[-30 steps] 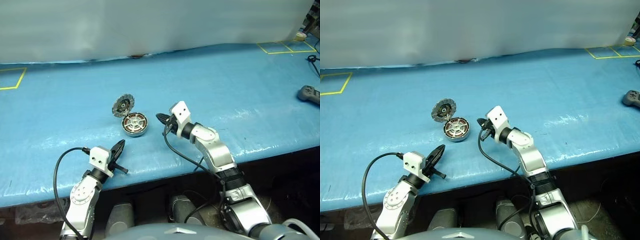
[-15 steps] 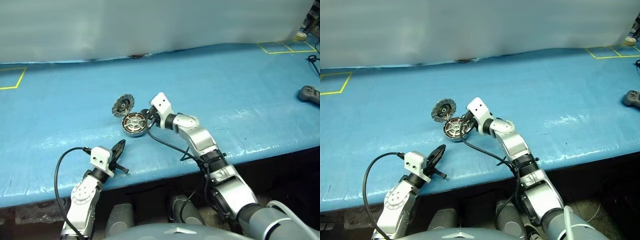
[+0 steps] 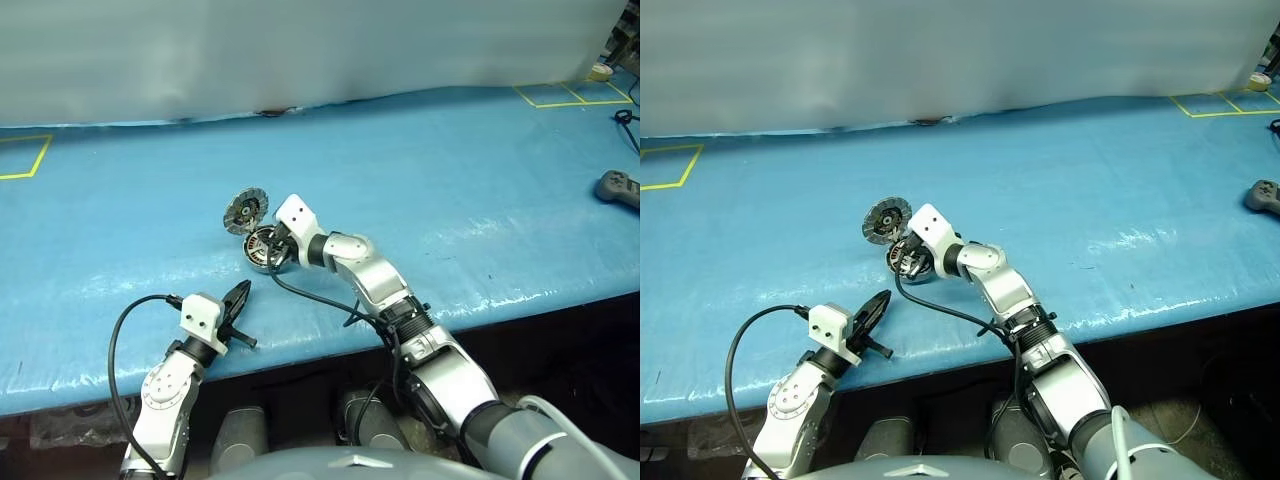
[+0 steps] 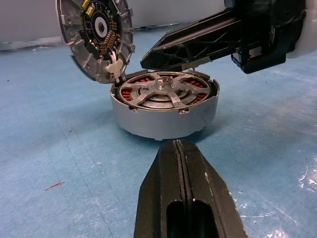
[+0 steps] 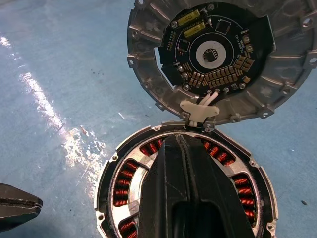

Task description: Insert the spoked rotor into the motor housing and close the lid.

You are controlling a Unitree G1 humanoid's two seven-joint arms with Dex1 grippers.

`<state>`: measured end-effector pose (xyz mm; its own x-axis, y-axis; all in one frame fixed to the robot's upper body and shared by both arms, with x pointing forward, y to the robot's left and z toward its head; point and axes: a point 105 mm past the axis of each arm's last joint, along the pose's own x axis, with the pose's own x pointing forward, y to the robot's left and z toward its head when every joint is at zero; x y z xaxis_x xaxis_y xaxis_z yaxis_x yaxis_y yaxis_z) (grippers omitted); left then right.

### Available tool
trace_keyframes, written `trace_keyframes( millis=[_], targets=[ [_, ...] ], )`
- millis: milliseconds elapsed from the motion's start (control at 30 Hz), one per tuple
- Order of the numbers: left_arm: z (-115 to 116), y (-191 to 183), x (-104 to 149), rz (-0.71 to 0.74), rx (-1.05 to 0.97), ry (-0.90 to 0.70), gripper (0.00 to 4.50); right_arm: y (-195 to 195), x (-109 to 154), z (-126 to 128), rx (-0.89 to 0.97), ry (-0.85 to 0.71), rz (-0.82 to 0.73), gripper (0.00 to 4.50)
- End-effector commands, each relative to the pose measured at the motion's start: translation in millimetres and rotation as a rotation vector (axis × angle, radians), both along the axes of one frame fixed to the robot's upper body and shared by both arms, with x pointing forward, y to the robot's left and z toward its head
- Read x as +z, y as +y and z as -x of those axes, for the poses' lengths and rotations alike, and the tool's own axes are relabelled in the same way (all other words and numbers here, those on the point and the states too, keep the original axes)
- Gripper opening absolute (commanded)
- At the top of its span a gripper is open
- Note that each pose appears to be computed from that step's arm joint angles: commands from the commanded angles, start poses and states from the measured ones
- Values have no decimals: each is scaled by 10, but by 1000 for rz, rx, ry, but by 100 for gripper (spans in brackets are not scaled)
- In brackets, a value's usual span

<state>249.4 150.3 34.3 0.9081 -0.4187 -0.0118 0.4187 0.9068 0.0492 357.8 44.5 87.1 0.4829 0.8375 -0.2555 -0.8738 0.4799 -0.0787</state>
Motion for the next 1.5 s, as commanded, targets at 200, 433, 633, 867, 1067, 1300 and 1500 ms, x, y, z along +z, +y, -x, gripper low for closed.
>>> trace_keyframes(
  millis=[200,433,633,867,1067,1300,1500],
  targets=[
    [15,-7,53,8,0,-28,2,-16,69,-97,-4,-20,-5,0],
    [12,-9,47,10,-3,-26,2,-71,-151,-41,-4,37,43,0],
    [4,-12,43,10,-10,-23,2,-53,-4,-70,-16,5,-24,0],
    [-8,-7,56,19,-13,-29,2,-79,471,-78,10,-106,-134,0],
    [-18,0,66,21,-19,-31,2,-199,665,78,38,-159,-175,0],
    [-26,43,91,7,-23,-36,2,-463,425,342,11,-179,-198,0],
    [-32,96,101,-15,-21,-32,2,-664,260,421,-85,-165,-256,0]
  ],
)
